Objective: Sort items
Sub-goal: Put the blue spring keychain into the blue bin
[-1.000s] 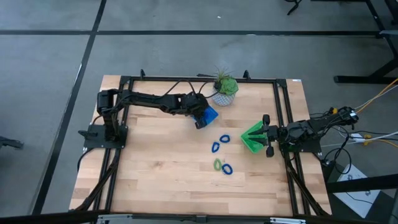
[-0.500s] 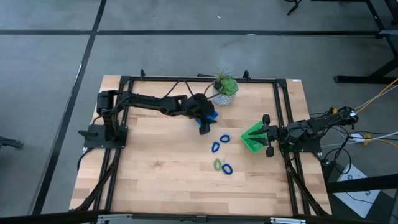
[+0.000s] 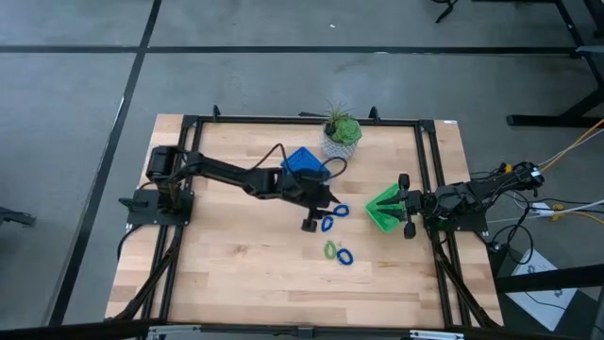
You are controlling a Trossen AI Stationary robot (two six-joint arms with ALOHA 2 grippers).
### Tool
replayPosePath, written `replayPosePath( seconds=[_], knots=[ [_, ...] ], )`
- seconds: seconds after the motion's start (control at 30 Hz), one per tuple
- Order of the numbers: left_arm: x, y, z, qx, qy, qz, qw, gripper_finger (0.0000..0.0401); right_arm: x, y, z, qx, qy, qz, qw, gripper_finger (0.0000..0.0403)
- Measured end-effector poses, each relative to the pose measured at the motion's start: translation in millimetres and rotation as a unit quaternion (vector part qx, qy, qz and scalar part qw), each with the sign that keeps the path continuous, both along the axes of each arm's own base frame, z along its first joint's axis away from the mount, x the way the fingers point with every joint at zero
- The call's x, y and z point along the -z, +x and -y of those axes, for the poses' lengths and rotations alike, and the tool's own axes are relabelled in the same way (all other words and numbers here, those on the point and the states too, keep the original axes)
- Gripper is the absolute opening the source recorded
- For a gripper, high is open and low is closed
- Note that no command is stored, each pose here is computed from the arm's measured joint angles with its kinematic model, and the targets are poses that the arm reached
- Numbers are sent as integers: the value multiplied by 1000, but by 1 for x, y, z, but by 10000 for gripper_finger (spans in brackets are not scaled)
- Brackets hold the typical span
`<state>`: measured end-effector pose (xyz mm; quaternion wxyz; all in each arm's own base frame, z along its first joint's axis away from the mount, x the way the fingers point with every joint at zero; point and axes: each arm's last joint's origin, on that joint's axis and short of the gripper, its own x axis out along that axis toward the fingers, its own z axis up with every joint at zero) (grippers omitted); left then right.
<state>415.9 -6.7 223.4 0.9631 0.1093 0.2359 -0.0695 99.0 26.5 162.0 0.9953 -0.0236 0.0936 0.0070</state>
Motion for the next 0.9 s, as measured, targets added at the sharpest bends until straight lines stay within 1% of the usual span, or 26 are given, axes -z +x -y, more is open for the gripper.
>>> replayPosePath(
  seconds=[0.17,0.23,0.3,0.47,0.7,0.9],
  knots=[
    [6,5,5,-25,13,6,1000,150,0,0,0,0,0,0,1000,90],
    [11,4,4,-35,4,-5,999,146,0,0,0,0,0,0,1000,90],
    [14,8,4,-38,-4,5,999,144,0,0,0,0,0,0,1000,90],
    [30,13,7,-47,-21,-20,998,141,0,0,0,0,0,1,1000,90],
    [45,35,7,-55,-35,-27,997,141,0,0,0,2,0,1,1000,90],
    [69,51,8,-63,-40,-78,994,139,0,0,0,3,0,0,1000,90]
  ],
)
